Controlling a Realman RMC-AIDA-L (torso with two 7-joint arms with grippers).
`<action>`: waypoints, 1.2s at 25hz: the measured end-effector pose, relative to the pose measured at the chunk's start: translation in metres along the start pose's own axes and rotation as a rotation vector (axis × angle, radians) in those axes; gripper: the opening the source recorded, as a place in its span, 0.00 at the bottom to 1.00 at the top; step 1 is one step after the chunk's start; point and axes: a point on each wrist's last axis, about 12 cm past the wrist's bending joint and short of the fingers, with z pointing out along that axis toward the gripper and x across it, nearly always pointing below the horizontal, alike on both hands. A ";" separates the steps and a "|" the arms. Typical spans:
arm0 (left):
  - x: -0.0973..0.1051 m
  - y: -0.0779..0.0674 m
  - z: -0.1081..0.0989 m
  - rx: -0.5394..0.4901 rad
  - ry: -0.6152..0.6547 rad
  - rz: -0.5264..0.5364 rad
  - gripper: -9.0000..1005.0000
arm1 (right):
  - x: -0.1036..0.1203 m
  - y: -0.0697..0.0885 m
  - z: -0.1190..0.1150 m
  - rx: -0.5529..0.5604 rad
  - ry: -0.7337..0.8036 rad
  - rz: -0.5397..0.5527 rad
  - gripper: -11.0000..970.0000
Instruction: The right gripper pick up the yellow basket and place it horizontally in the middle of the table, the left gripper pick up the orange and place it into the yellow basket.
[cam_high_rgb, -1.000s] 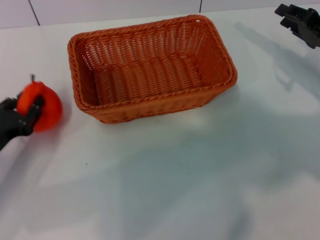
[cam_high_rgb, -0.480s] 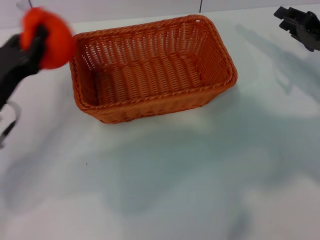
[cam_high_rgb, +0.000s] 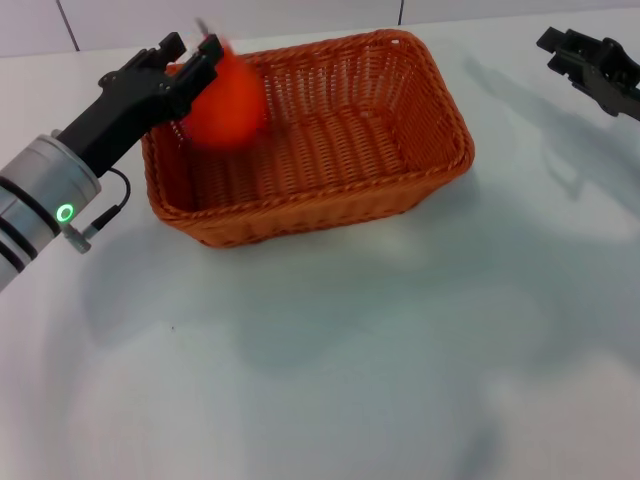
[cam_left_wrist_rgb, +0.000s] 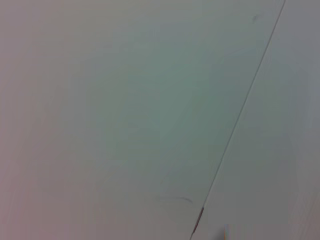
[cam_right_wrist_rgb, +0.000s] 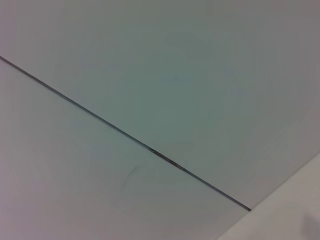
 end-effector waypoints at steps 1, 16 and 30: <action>0.000 0.000 -0.001 -0.001 -0.001 0.000 0.46 | -0.001 0.001 -0.001 -0.002 0.001 0.002 0.48; -0.012 0.005 -0.025 -0.051 -0.215 -0.049 0.88 | 0.004 0.006 -0.014 -0.002 0.039 -0.118 0.48; -0.019 0.012 -0.064 -0.230 -0.518 -0.016 0.89 | 0.029 0.003 -0.049 -0.016 0.369 -0.623 0.48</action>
